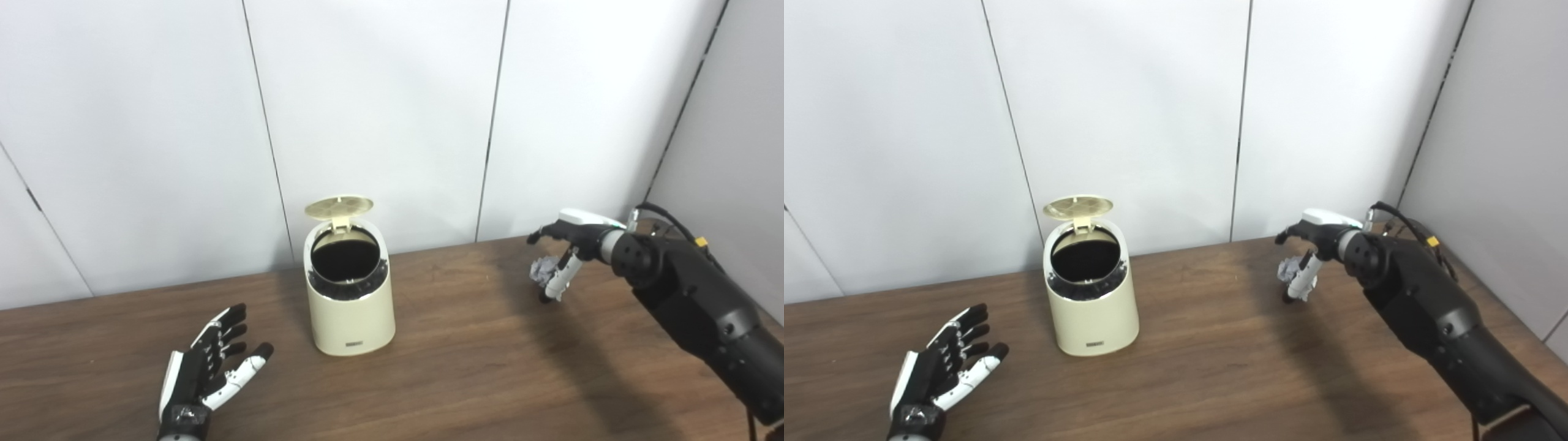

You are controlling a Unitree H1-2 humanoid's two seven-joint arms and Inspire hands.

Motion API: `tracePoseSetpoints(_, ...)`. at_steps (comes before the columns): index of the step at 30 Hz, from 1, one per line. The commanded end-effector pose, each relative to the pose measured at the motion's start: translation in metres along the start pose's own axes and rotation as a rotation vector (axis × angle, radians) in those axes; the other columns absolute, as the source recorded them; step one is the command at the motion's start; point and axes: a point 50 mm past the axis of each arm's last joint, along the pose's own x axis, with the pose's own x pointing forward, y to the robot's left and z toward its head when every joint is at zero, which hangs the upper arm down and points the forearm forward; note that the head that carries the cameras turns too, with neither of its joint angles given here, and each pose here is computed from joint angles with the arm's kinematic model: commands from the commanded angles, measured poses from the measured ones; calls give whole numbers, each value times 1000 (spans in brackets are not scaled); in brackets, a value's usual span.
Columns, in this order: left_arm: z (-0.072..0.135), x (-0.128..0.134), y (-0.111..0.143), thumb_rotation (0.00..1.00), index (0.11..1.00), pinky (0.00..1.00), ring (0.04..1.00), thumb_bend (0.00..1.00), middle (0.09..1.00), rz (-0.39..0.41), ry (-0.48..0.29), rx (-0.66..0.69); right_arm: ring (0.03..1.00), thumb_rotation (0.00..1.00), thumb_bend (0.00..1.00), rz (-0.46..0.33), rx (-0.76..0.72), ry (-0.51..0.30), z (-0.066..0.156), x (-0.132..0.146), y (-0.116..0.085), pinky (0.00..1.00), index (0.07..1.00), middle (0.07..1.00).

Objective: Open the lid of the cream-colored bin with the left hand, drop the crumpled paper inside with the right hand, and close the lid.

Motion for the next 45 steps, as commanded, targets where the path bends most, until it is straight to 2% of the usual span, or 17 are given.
tracePoseSetpoints(1, 24, 15, 7, 344, 874, 792, 848, 750, 866, 5, -100, 17, 911, 153, 854, -75, -20, 15, 4, -3, -34, 761, 870, 956)
tracePoseSetpoints(5, 24, 14, 7, 343, 873, 796, 849, 752, 865, 5, -102, 19, 907, 163, 825, -53, -40, 43, 2, 3, -26, 776, 893, 954)
tracePoseSetpoints(8, 24, 14, 7, 340, 871, 795, 845, 753, 865, 5, -105, 17, 865, 108, 814, -50, -18, 46, -2, 7, -20, 732, 884, 942)
tracePoseSetpoints(15, 25, 13, 6, 348, 875, 796, 849, 746, 867, 2, -103, 21, 909, 88, 808, -41, -5, 45, -4, 9, -12, 803, 862, 933)
tracePoseSetpoints(20, 25, 12, 6, 337, 877, 796, 848, 737, 866, 1, -101, 17, 787, 85, 775, -43, 6, 47, -5, 8, -8, 692, 833, 848)
tracePoseSetpoints(23, 26, 12, 6, 343, 874, 782, 845, 748, 863, 2, -102, 22, 673, 31, 758, -70, 27, 32, -6, 7, -6, 589, 772, 739)
tracePoseSetpoints(25, 26, 12, 5, 342, 872, 777, 844, 749, 861, 2, -101, 22, 645, 15, 754, -85, 40, 25, -6, 7, -5, 566, 753, 715)
tracePoseSetpoints(27, 27, 12, 5, 320, 869, 752, 838, 735, 860, 2, -96, 25, 576, 3, 750, -108, 46, 10, -8, 9, -3, 511, 712, 657)
tracePoseSetpoints(28, 27, 12, 5, 305, 869, 742, 837, 725, 860, 1, -93, 25, 525, 1, 639, -120, 52, 6, -8, 10, -3, 465, 684, 558)
tracePoseSetpoints(30, 26, 12, 4, 284, 867, 753, 838, 714, 859, 0, -91, 27, 488, 0, 548, -149, 64, -2, -8, 10, -1, 421, 561, 469)
tracePoseSetpoints(33, 25, 13, 4, 280, 864, 747, 833, 706, 854, -1, -95, 31, 460, 0, 529, -188, 72, -8, -11, 12, 0, 387, 514, 451)
tracePoseSetpoints(37, 26, 12, 4, 268, 868, 744, 834, 705, 857, -1, -94, 26, 411, 0, 524, -231, 74, -7, -8, 7, -2, 343, 519, 431)
tracePoseSetpoints(45, 26, 12, 3, 238, 879, 755, 840, 706, 862, -7, -99, 37, 388, 0, 525, -297, 80, -35, -6, 0, -9, 319, 516, 426)
